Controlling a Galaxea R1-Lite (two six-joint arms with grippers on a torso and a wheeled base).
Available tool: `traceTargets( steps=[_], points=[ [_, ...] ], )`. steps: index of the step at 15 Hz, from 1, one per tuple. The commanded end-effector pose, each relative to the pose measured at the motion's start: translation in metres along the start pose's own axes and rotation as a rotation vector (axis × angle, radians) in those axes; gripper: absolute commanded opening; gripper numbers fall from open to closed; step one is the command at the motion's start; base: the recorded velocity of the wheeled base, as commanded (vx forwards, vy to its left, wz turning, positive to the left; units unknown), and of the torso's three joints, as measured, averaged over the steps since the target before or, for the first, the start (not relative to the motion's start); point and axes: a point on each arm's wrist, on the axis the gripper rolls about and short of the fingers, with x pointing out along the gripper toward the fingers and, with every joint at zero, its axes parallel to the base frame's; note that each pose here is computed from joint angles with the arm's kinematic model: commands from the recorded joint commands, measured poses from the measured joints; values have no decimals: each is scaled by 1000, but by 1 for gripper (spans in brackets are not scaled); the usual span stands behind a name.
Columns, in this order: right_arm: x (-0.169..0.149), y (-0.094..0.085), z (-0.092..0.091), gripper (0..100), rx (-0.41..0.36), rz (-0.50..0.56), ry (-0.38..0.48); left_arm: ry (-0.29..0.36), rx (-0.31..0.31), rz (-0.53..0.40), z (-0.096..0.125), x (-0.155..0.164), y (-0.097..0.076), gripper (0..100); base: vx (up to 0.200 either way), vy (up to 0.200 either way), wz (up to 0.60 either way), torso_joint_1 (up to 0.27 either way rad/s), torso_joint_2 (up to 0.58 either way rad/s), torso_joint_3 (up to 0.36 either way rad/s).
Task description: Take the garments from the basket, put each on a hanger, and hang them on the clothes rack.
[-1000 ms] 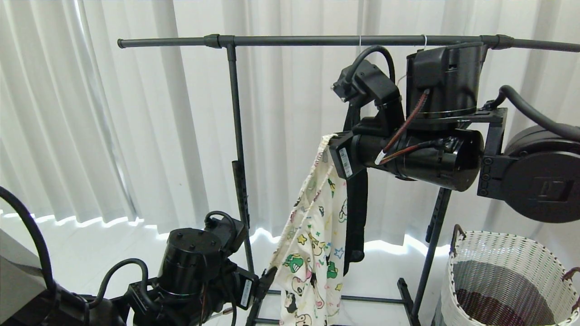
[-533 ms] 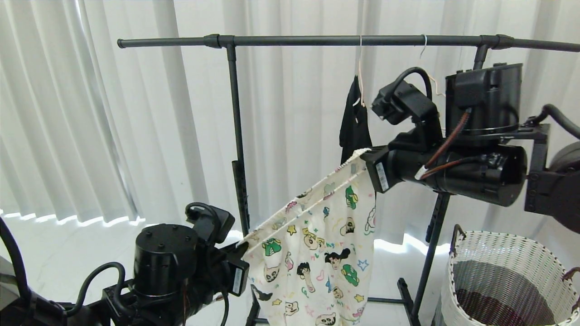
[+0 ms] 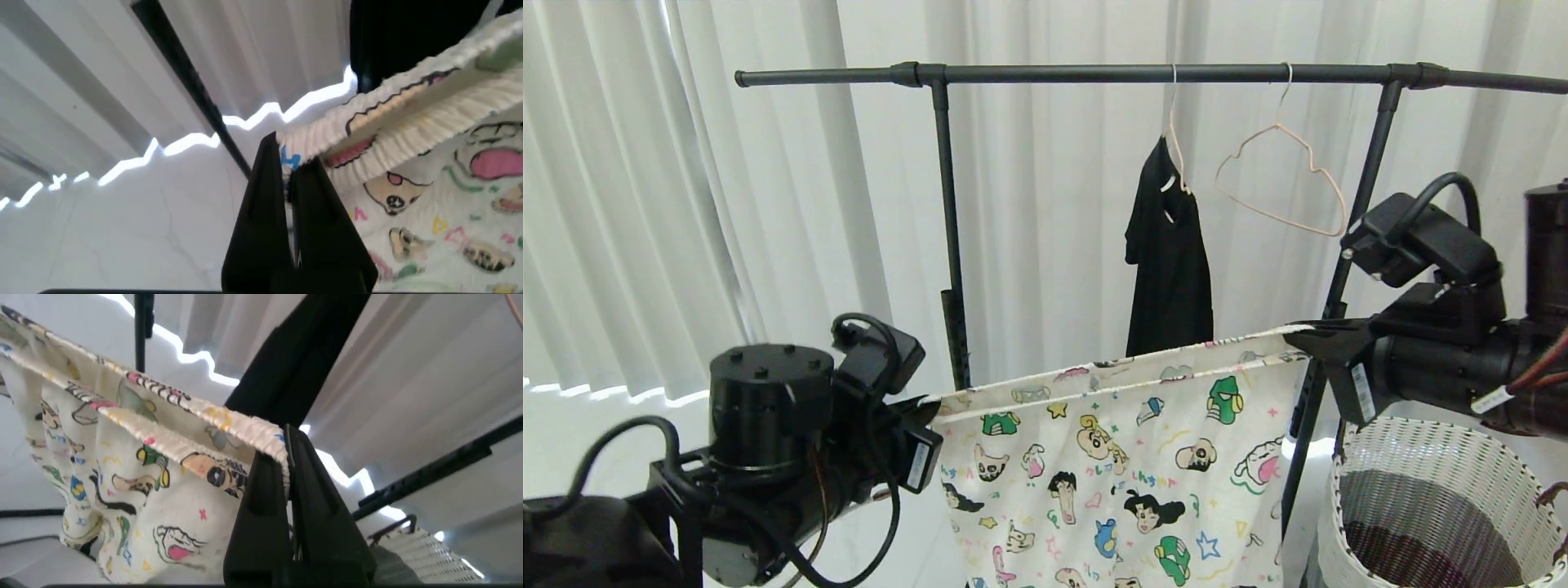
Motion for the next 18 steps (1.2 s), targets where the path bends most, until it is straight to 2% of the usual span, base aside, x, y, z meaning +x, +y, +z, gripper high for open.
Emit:
traceTargets(
  steps=[1,4,6,9,11,15,18],
  points=[
    [-20,-6,5,0,11,-14,-55,-135,-101,-59,83,-64,24,0,0,0,0,0,0,0],
    [-25,-10,23,0,19,-25,-113,-49,-129,-291,135,-128,43,0,0,0,0,0,0,0],
    [-29,-13,37,0,15,-25,-133,-26,-154,-372,150,-150,49,0,0,0,0,0,0,0],
    [-49,-23,73,0,19,-24,-158,-61,-161,-389,152,-162,49,0,0,0,0,0,0,0],
    [-61,-27,86,0,16,-17,-147,-68,-158,-416,151,-167,45,0,0,0,0,0,0,0],
    [-88,-20,90,0,-16,102,-123,-79,-118,-422,152,-172,35,0,0,0,0,0,0,0],
    [-98,-14,88,0,-37,154,-99,-126,-97,-423,158,-176,26,0,0,0,0,0,0,0]
  ],
)
